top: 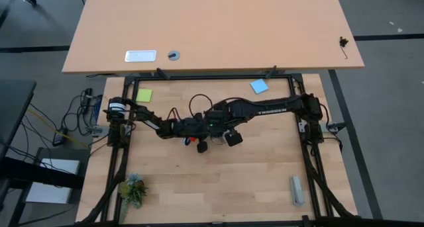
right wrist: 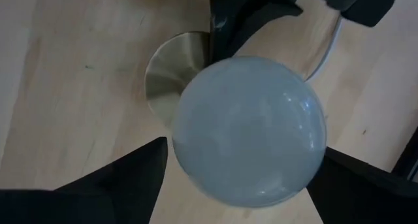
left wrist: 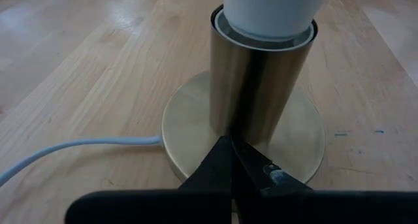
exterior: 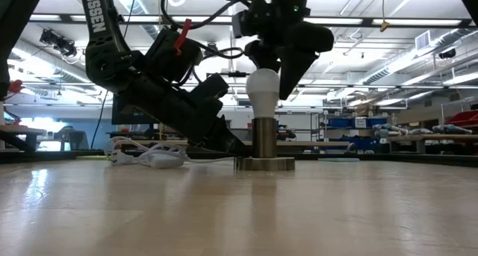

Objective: Screw lightbulb
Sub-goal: Insert the light bulb into the lamp

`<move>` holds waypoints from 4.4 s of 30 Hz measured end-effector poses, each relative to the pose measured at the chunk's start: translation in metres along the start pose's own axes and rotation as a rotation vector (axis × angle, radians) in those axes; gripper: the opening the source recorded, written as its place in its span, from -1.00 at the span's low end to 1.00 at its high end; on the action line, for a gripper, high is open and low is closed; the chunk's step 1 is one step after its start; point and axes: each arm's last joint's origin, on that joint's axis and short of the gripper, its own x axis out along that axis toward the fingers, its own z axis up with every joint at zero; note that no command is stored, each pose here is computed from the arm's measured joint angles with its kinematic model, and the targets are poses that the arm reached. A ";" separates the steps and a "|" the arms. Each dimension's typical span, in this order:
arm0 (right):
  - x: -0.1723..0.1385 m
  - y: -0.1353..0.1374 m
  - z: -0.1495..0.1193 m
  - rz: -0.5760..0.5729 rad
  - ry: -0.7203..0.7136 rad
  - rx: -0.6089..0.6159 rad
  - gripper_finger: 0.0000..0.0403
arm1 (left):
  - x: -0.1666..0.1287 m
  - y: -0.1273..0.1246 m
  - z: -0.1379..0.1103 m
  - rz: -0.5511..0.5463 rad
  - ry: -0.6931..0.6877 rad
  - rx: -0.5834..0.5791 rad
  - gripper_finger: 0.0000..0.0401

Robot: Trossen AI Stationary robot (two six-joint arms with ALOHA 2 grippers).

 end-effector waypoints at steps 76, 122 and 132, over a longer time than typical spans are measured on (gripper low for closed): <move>-0.031 -0.024 0.006 0.129 -0.170 0.289 0.70 | 0.000 0.000 0.000 -0.009 0.001 0.000 -1.00; -0.018 -0.021 0.002 0.185 -0.073 0.761 0.48 | 0.000 0.000 0.000 -0.003 0.004 0.001 -1.00; -0.039 -0.020 0.007 0.058 -0.115 0.400 0.62 | 0.000 0.000 0.000 -0.009 0.004 0.000 -1.00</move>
